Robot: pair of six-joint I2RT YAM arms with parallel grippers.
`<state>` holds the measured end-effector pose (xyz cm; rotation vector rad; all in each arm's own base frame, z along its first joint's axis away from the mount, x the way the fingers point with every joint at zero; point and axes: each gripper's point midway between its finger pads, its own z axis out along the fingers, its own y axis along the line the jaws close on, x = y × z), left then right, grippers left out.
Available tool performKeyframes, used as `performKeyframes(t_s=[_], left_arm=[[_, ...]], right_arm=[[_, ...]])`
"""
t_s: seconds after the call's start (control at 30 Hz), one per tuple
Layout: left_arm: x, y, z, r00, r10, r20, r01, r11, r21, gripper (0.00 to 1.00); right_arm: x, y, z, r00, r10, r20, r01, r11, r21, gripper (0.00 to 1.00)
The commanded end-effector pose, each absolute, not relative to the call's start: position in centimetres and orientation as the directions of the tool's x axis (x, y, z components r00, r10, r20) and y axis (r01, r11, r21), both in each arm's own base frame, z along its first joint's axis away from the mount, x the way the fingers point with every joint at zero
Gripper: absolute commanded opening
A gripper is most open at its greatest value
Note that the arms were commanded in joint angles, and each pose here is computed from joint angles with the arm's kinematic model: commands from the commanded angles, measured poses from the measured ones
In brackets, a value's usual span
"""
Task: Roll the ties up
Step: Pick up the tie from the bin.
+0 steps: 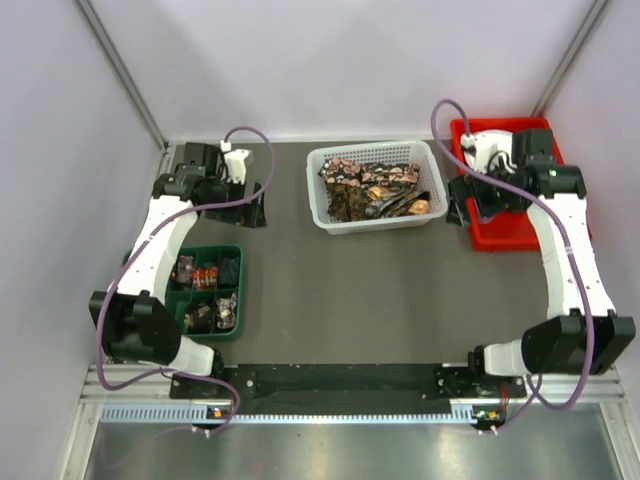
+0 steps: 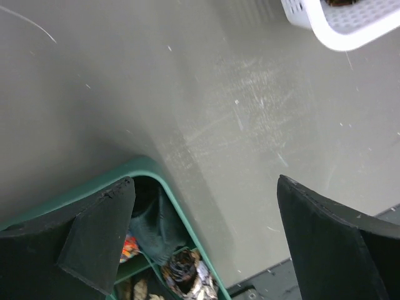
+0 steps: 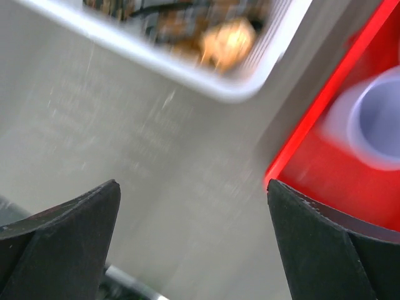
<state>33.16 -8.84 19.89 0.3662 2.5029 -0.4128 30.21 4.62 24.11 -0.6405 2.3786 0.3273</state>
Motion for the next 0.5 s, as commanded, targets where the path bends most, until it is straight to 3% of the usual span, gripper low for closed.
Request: performKeyframes(t_s=[0.0, 0.13, 0.33, 0.47], left_arm=[[36.2, -8.2, 24.9, -0.647, 0.196, -0.737, 0.380, 0.921, -0.088, 0.99], [38.1, -7.3, 26.6, -0.588, 0.157, -0.793, 0.319, 0.946, -0.049, 0.99], [39.4, -8.7, 26.3, -0.590, 0.115, -0.799, 0.341, 0.933, -0.118, 0.99], [39.9, -9.3, 25.8, -0.601, 0.118, -0.790, 0.362, 0.922, -0.137, 0.99]], right_arm=[[36.3, 7.0, 28.8, -0.467, -0.442, -0.766, -0.624, 0.778, -0.068, 0.99], [41.5, 8.6, 27.5, -0.433, -0.543, -0.720, -0.646, 0.743, -0.172, 0.99], [48.3, 11.9, 26.8, -0.297, -0.691, -0.659, -0.652, 0.651, -0.389, 0.99], [52.3, 12.9, 22.8, -0.312, -0.725, -0.614, -0.659, 0.631, -0.410, 0.99]])
